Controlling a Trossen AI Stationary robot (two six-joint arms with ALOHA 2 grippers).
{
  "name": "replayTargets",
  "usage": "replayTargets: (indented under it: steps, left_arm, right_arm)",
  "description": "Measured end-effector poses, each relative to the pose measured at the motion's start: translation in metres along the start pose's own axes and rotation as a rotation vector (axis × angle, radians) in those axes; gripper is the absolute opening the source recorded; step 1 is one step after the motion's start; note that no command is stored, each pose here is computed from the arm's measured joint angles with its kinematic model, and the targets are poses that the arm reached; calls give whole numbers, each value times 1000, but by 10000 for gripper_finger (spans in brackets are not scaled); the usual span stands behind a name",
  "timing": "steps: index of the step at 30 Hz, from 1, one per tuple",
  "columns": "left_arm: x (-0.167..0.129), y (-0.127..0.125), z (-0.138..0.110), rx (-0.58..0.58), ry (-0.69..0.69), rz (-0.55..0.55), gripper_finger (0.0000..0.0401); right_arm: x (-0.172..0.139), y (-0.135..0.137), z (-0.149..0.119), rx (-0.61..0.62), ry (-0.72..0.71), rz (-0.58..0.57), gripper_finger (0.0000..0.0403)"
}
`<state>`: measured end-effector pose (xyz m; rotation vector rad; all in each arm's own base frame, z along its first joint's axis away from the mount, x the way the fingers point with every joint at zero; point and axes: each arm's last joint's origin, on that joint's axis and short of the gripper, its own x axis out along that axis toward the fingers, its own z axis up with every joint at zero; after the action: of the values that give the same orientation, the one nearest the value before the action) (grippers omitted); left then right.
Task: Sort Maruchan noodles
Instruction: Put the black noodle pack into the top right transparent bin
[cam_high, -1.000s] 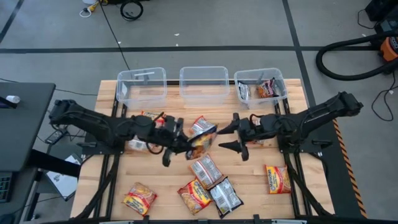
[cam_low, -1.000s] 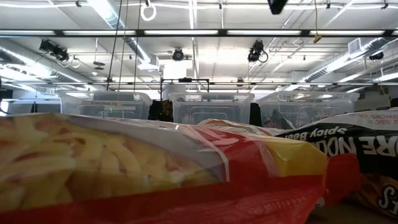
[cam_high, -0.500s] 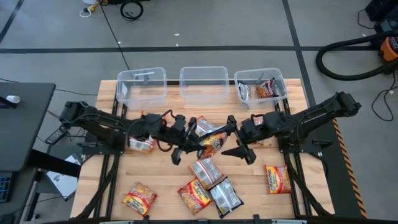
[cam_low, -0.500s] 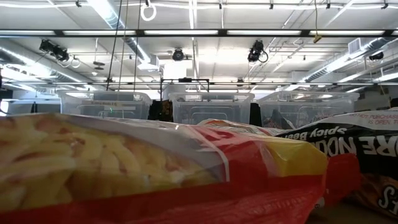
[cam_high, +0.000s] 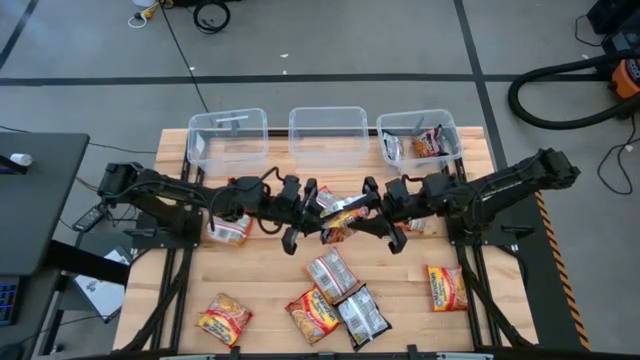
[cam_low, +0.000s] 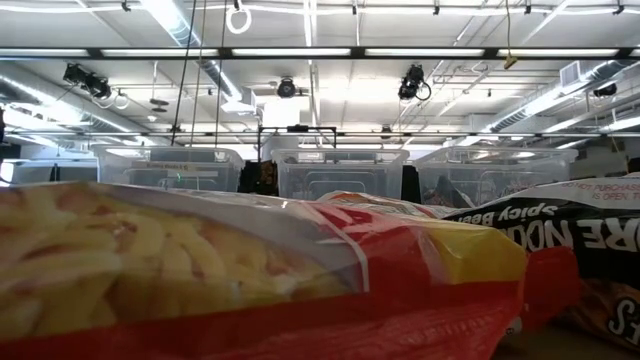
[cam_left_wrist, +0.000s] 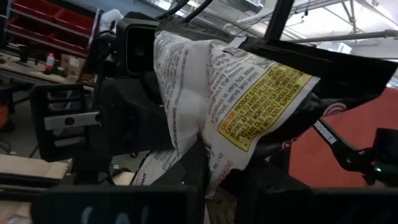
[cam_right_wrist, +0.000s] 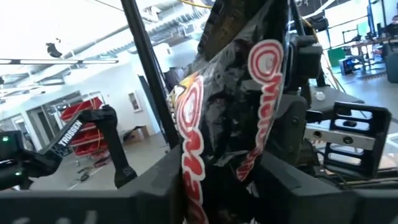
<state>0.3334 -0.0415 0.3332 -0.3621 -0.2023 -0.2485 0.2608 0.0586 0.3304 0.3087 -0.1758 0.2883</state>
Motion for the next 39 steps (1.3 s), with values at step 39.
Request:
replayTargets:
  steps: [39]
  left_arm:
    - [-145, -16, 53, 168, 519, 711, 183]
  right_arm:
    - [-144, -202, 72, 381, 769, -1764, 90]
